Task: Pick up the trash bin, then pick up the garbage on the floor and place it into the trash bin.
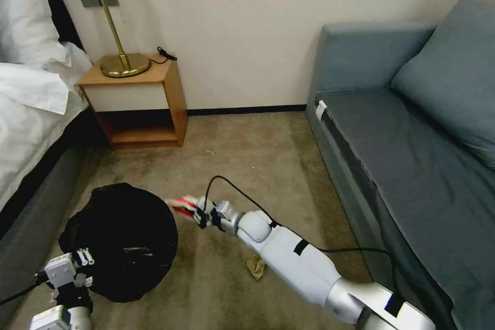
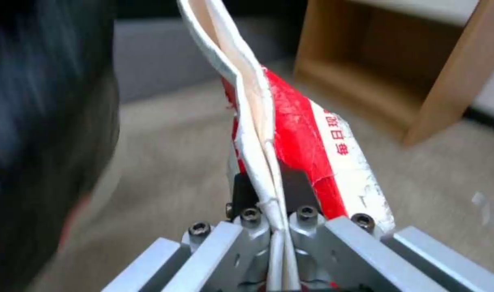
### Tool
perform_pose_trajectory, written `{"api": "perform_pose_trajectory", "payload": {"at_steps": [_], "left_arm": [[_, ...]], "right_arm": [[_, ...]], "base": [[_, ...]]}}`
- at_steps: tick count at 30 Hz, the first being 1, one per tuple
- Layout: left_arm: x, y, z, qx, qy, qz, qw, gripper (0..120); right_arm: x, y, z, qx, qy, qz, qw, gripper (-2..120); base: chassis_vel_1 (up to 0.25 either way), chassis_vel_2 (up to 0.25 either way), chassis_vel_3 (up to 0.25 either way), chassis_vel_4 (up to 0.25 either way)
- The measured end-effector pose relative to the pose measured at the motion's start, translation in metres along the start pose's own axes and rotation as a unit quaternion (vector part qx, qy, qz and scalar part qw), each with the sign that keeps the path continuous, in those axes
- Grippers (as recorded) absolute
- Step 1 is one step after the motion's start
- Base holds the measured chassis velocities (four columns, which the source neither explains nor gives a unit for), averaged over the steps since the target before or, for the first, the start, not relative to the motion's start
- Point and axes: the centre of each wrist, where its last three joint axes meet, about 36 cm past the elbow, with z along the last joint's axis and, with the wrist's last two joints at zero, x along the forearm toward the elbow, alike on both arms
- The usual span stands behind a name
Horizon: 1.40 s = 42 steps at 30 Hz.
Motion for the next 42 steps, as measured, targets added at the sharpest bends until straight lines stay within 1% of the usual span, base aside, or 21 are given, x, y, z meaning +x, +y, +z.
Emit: {"api": "perform_pose_trajectory", "payload": {"at_steps": [4, 5, 9, 12, 16, 20, 22, 23, 25, 26, 28, 29, 30, 31, 34, 40, 42], "left_arm": [[0.000, 0.000, 0.000, -0.001, 0.000, 0.000, 1.0000, 7], [0.000, 0.000, 0.000, -0.001, 0.000, 0.000, 1.0000, 7], [0.000, 0.000, 0.000, -0.002, -0.001, 0.000, 1.0000, 7], [0.000, -0.001, 0.000, -0.003, -0.001, 0.001, 1.0000, 7], [-0.001, -0.001, 0.002, -0.002, 0.000, 0.001, 1.0000, 7], [-0.002, -0.002, 0.004, -0.002, 0.002, 0.001, 1.0000, 7], [-0.003, -0.002, 0.006, -0.002, 0.005, 0.000, 1.0000, 7], [-0.003, -0.002, 0.006, -0.002, 0.005, 0.000, 1.0000, 7], [-0.003, -0.002, 0.008, -0.002, 0.006, 0.000, 1.0000, 7], [-0.003, -0.002, 0.008, -0.002, 0.006, 0.000, 1.0000, 7], [-0.004, -0.002, 0.009, -0.001, 0.007, 0.001, 1.0000, 7], [-0.004, -0.003, 0.009, -0.001, 0.007, 0.001, 1.0000, 7], [-0.004, -0.003, 0.009, -0.001, 0.007, 0.001, 1.0000, 7], [-0.004, -0.003, 0.009, -0.001, 0.007, 0.001, 1.0000, 7], [-0.005, -0.004, 0.007, 0.001, 0.006, 0.002, 1.0000, 7], [-0.005, -0.007, 0.000, 0.005, -0.002, 0.008, 1.0000, 7], [-0.004, -0.008, -0.005, 0.006, -0.007, 0.011, 0.9999, 7]], "right_arm": [[-0.010, 0.029, -0.027, 0.020, -0.036, 0.024, 0.999, 0], [-0.010, 0.029, -0.027, 0.020, -0.036, 0.024, 0.999, 0], [-0.020, 0.047, -0.045, 0.039, -0.073, 0.053, 0.995, 0], [-0.023, 0.047, -0.052, 0.043, -0.089, 0.073, 0.992, 0], [-0.025, 0.038, -0.059, 0.044, -0.106, 0.099, 0.988, 0], [-0.023, 0.031, -0.080, 0.021, -0.133, 0.106, 0.985, 0], [-0.019, 0.034, -0.101, -0.001, -0.153, 0.086, 0.984, 0], [-0.019, 0.034, -0.101, -0.001, -0.153, 0.086, 0.984, 0], [-0.005, 0.042, -0.116, -0.019, -0.153, 0.042, 0.987, 0], [-0.005, 0.042, -0.116, -0.019, -0.153, 0.042, 0.987, 0], [0.014, 0.058, -0.124, -0.045, -0.135, -0.012, 0.990, 0], [0.023, 0.067, -0.127, -0.066, -0.121, -0.041, 0.990, 0], [0.023, 0.067, -0.127, -0.066, -0.121, -0.041, 0.990, 0], [0.031, 0.074, -0.130, -0.084, -0.110, -0.063, 0.988, 0], [0.039, 0.089, -0.129, -0.111, -0.083, -0.097, 0.986, 0], [0.038, 0.098, -0.116, -0.113, -0.061, -0.109, 0.986, 0], [0.037, 0.105, -0.107, -0.103, -0.051, -0.109, 0.987, 0]], "base": [[0.000, 0.000, 0.000, 0.000], [0.000, 0.000, 0.000, 0.000], [0.000, 0.000, 0.000, 0.000], [0.000, 0.000, 0.000, 0.000], [0.000, 0.000, 0.000, 0.000], [0.000, 0.000, 0.000, 0.000], [0.000, 0.000, 0.000, 0.000], [0.000, 0.000, 0.000, 0.000], [0.000, 0.000, 0.000, 0.000], [0.000, 0.000, 0.000, 0.000], [0.000, 0.000, 0.000, 0.000], [0.000, 0.000, 0.000, 0.000], [0.000, 0.000, 0.000, 0.000], [0.000, 0.000, 0.000, 0.000], [0.000, 0.000, 0.000, 0.000], [0.000, 0.000, 0.000, 0.000], [0.000, 0.000, 0.000, 0.000]]}}
